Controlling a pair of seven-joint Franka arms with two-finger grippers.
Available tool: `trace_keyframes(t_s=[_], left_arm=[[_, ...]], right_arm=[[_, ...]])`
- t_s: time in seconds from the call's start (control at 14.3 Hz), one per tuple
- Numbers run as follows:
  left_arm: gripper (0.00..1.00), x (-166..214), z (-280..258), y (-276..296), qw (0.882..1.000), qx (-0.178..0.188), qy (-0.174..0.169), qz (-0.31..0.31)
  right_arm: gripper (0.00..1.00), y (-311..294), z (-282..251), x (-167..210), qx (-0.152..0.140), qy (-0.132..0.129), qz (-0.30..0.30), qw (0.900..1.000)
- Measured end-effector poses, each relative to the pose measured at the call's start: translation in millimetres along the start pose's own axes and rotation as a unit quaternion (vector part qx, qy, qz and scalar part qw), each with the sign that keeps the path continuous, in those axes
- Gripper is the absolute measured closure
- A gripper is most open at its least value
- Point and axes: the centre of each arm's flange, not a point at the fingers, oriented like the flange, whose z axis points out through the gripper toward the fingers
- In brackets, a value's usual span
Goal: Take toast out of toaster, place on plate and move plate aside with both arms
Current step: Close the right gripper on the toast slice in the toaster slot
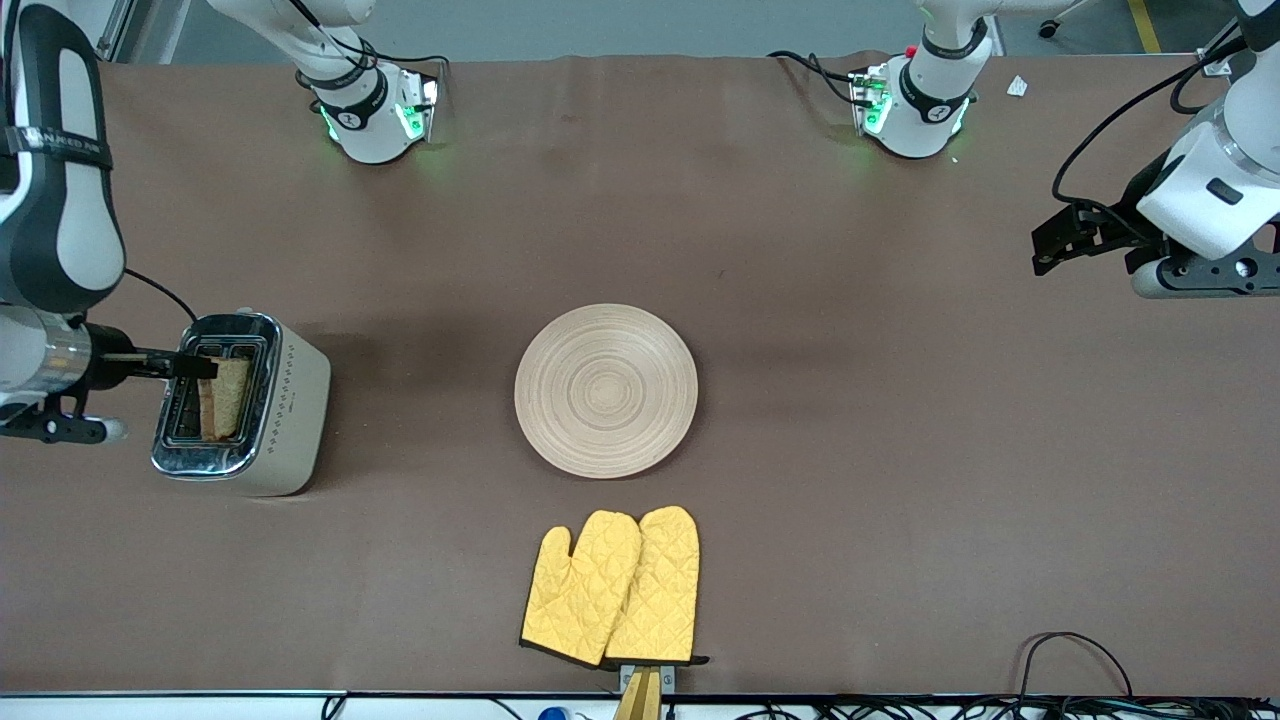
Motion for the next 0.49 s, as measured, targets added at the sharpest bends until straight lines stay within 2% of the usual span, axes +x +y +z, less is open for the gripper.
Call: trace_keyframes(t_s=[0.07, 0.14, 0.21, 0.35, 0.42, 0.49], left_arm=[[0.0, 0, 0, 0, 1.0, 0.0, 0.0, 0.0], [0.0, 0, 0, 0, 1.0, 0.0, 0.0, 0.0], [0.0, 0, -1, 0, 1.0, 0.0, 0.001, 0.0], [0.0, 0, -1, 0, 1.0, 0.0, 0.001, 0.0], [0.0, 0, -1, 0, 1.0, 0.0, 0.001, 0.0], [0.0, 0, -1, 0, 1.0, 0.0, 0.001, 0.0]], right_arm=[[0.22, -1, 4, 3, 0.001, 0.0, -0.001, 1.0], [0.22, -1, 7, 5, 0.002, -0.001, 0.0, 1.0], [0.27, -1, 10, 6, 0.003, -0.002, 0.0, 1.0], [0.52, -1, 16, 8, 0.003, -0.007, 0.0, 1.0], [0.59, -2, 19, 9, 0.003, -0.009, 0.0, 1.0], [0.59, -2, 20, 10, 0.003, -0.01, 0.0, 1.0]])
